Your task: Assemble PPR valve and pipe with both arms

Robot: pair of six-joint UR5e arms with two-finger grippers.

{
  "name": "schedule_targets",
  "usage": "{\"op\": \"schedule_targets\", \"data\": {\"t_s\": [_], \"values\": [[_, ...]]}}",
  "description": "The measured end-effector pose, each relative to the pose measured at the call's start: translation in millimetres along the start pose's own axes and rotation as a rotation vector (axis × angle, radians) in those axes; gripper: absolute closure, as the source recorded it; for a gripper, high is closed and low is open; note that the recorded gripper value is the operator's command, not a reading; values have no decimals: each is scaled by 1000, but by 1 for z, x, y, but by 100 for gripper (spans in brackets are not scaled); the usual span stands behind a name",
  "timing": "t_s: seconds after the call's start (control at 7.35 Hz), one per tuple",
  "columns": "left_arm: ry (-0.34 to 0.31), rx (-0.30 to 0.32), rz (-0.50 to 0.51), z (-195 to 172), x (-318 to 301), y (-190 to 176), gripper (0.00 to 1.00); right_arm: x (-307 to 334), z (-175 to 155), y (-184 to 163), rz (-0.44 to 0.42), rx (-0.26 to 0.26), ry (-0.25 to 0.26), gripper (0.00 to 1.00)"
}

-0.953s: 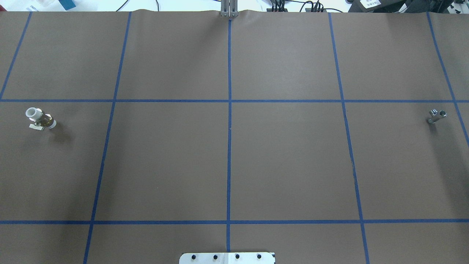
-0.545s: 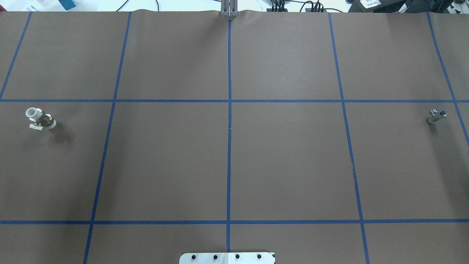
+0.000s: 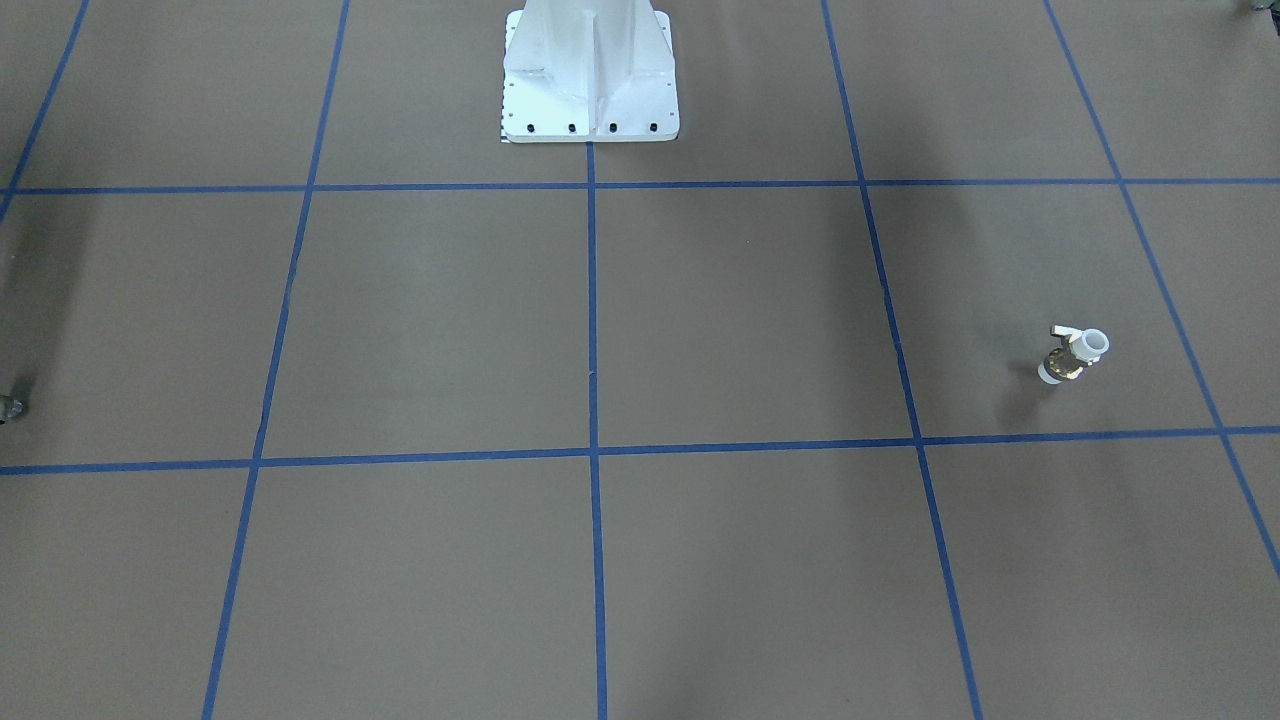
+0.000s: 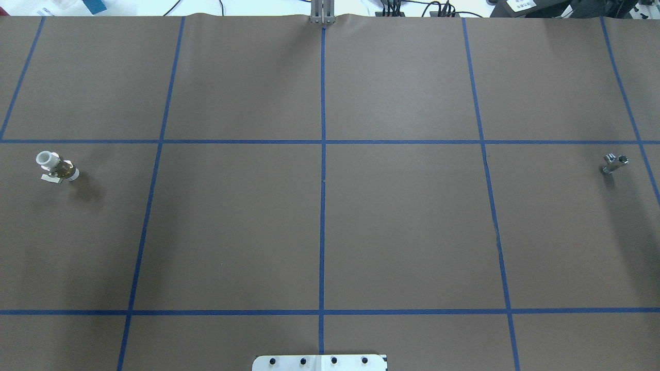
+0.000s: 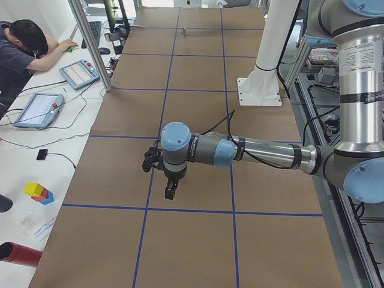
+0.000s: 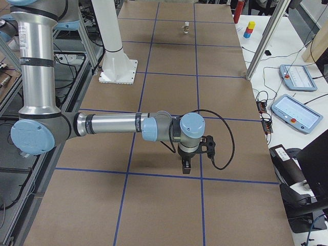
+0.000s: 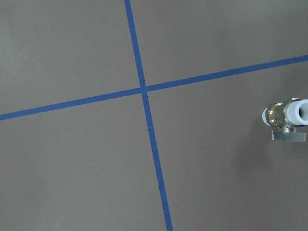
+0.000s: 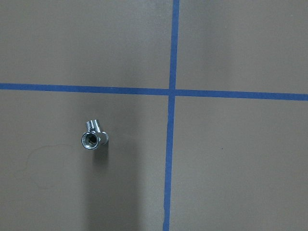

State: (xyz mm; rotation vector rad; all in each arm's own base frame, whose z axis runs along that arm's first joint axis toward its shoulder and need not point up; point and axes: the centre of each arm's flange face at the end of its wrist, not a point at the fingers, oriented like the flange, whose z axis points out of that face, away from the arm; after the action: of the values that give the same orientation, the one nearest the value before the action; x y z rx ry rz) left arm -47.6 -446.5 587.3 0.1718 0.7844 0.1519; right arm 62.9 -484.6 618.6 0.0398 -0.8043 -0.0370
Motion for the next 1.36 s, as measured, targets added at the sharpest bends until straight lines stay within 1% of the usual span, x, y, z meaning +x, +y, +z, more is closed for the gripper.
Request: {"op": "schedule_targets", "data": {"t_s": [0.27, 0.54, 0.95, 1.09, 1.36], "values": [[11, 3, 2, -1, 5, -4, 0, -3, -3, 1, -16, 14, 0, 1], [4, 13, 0, -6, 17, -23, 0, -5, -5, 0, -34, 33, -2, 1], [12, 22, -26, -9, 47, -44, 0, -8, -5, 0, -33, 36, -32, 1], [19, 13, -46, -4, 63, -48, 0, -9, -5, -1, -33, 36, -37, 1], [44, -31, -120, 22, 125, -67, 0, -8, -4, -1, -31, 34, -41, 1]]}}
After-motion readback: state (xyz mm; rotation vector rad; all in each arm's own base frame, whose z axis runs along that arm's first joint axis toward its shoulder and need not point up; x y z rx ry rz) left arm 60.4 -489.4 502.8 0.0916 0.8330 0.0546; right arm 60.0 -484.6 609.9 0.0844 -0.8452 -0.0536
